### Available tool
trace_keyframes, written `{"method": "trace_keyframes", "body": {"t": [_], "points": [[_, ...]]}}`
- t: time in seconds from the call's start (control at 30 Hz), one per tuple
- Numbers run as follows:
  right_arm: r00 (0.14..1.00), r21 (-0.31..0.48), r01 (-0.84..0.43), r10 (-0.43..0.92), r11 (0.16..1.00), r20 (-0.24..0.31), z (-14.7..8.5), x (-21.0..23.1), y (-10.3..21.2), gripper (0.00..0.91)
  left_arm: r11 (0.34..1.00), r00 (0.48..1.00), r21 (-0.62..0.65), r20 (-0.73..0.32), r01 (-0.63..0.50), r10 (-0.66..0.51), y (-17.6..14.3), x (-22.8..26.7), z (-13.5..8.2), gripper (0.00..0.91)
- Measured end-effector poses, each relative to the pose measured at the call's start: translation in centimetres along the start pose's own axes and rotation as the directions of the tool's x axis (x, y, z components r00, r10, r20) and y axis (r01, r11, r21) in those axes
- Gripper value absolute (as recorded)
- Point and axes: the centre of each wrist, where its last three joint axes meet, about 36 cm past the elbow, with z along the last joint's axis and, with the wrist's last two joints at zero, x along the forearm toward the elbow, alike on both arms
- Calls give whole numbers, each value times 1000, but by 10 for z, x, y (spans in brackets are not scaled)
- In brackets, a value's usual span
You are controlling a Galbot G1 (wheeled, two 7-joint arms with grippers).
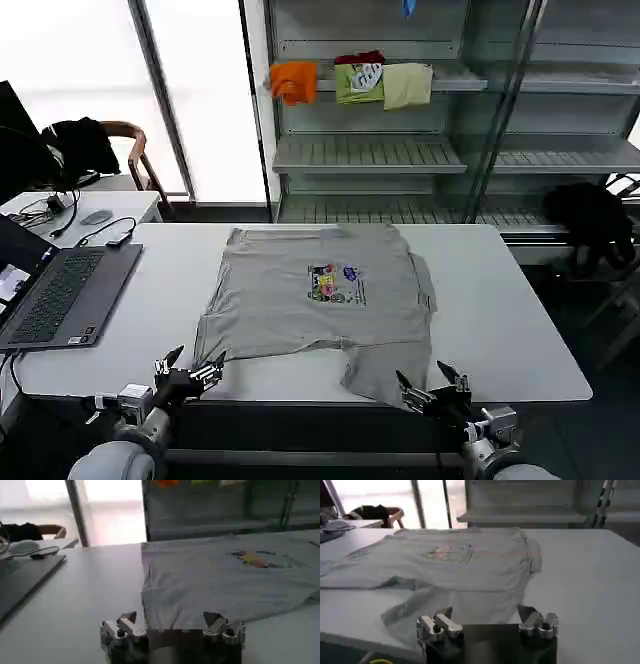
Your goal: Fold and organize the clothes.
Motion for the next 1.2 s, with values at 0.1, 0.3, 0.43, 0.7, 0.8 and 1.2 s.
{"method": "trace_keyframes", "body": {"t": [0.1,0.3,0.43,0.7,0.8,1.2], "points": [[1000,3,2,-2,1000,-10,3,-1,2,665,1000,1000,1,-11,3,-3,1,-1,3,715],[1000,7,4,-4,1000,-23,8,-4,6,0,1000,1000,0,-23,10,-10,1,-1,7,191],[1000,10,-2,2,1000,-24,9,-7,6,0,1000,999,2,-30,14,-14,1,-3,9,30],[999,15,-3,4,1000,-32,12,-8,7,0,1000,999,3,-35,7,-6,-1,-3,11,10],[999,11,-1,2,1000,-34,13,-8,9,0,1000,999,3,-36,3,-3,0,-3,11,10],[999,-38,-37,38,999,20,-2,-9,9,0,1000,1000,12,0,-19,19,-1,-4,6,10]]}}
